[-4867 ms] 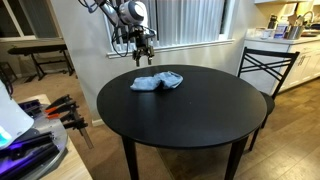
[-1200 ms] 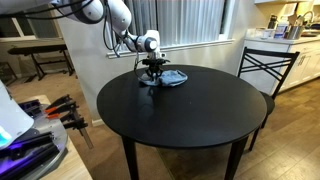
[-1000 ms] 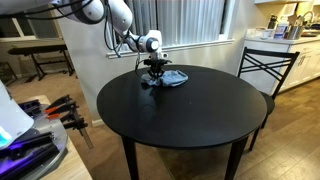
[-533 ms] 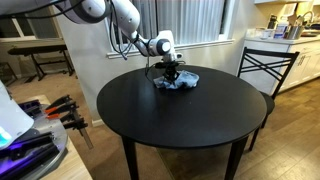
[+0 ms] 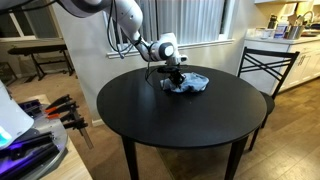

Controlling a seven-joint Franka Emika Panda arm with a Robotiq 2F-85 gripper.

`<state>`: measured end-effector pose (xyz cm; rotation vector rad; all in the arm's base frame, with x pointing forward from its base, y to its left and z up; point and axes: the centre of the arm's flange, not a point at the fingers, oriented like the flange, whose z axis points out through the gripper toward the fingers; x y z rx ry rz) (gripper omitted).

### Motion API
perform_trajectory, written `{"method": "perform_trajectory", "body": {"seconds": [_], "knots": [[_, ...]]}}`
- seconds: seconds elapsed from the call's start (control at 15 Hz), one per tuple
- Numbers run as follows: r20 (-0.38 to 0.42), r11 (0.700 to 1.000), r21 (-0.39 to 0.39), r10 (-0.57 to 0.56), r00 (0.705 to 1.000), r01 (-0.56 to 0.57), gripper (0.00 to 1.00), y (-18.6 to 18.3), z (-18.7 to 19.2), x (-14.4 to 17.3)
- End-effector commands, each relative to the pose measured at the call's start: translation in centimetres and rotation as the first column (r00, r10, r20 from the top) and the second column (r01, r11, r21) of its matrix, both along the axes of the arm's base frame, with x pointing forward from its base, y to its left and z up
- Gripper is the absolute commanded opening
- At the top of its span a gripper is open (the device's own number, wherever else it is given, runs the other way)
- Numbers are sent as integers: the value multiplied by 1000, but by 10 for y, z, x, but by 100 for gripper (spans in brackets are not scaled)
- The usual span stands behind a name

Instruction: Wipe the table using the blue object

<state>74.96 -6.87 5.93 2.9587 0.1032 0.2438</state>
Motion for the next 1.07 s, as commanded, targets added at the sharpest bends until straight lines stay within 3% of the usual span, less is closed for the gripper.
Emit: {"method": "perform_trajectory", "body": {"seconds": [0.0, 0.27, 0.47, 0.8, 0.93, 1.0], "knots": [[-105, 996, 30, 88, 991, -85, 4, 44, -11, -48], [-149, 967, 43, 255, 955, -251, 4, 117, -14, -47], [-186, 930, 56, 366, 912, -362, 4, 186, -17, -36], [-282, 837, 97, 541, 792, -538, 4, 291, -18, -3], [-333, 800, 90, 586, 739, -593, 4, 311, -18, 13], [-347, 791, 85, 593, 726, -606, 4, 313, -18, 20]]}}
